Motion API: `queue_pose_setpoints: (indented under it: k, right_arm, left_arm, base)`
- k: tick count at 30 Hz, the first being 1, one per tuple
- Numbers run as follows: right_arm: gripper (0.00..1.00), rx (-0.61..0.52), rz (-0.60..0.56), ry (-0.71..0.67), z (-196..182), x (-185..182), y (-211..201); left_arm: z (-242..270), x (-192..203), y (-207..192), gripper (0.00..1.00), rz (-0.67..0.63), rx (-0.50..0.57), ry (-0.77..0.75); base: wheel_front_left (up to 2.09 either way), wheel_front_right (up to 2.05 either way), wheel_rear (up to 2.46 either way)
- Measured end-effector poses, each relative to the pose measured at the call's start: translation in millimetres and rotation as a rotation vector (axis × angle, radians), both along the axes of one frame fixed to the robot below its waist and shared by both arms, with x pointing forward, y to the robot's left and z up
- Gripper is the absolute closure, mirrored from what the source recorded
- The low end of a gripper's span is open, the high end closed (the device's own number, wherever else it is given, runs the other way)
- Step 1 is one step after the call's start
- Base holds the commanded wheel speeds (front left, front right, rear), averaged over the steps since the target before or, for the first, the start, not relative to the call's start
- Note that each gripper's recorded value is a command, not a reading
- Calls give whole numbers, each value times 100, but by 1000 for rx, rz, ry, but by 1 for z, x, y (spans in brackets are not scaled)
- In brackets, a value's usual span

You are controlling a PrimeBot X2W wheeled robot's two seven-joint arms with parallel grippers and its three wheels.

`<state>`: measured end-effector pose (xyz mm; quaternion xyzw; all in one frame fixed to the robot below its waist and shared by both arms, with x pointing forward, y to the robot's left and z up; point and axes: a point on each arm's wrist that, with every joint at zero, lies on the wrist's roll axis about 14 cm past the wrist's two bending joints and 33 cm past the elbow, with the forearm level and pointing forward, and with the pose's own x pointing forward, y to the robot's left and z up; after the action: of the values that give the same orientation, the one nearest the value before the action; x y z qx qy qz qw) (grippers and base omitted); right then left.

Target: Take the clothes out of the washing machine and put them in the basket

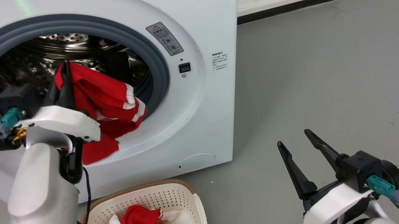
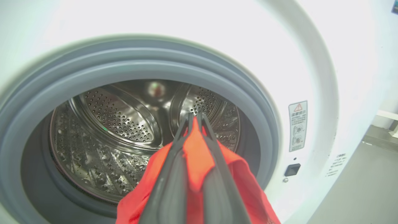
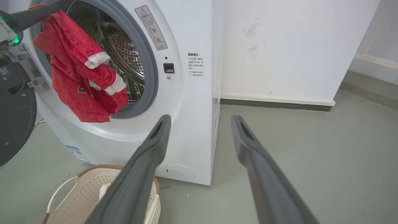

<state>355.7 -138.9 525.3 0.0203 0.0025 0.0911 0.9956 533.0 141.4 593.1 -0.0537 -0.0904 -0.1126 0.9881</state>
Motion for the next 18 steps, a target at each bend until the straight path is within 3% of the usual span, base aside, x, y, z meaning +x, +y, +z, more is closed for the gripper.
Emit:
queue_pose_setpoints:
  k: [10, 18]
  right_arm:
    - [0, -3, 36, 7, 1, 1, 12]
    - [0, 0, 46, 43, -11, 7, 15]
  left_arm:
    - [-1, -49, -13, 100, -26, -46, -36]
    - [-107, -104, -21, 100, 20, -103, 278]
  base:
    - [0, 0, 0]
    - [0, 0, 0]
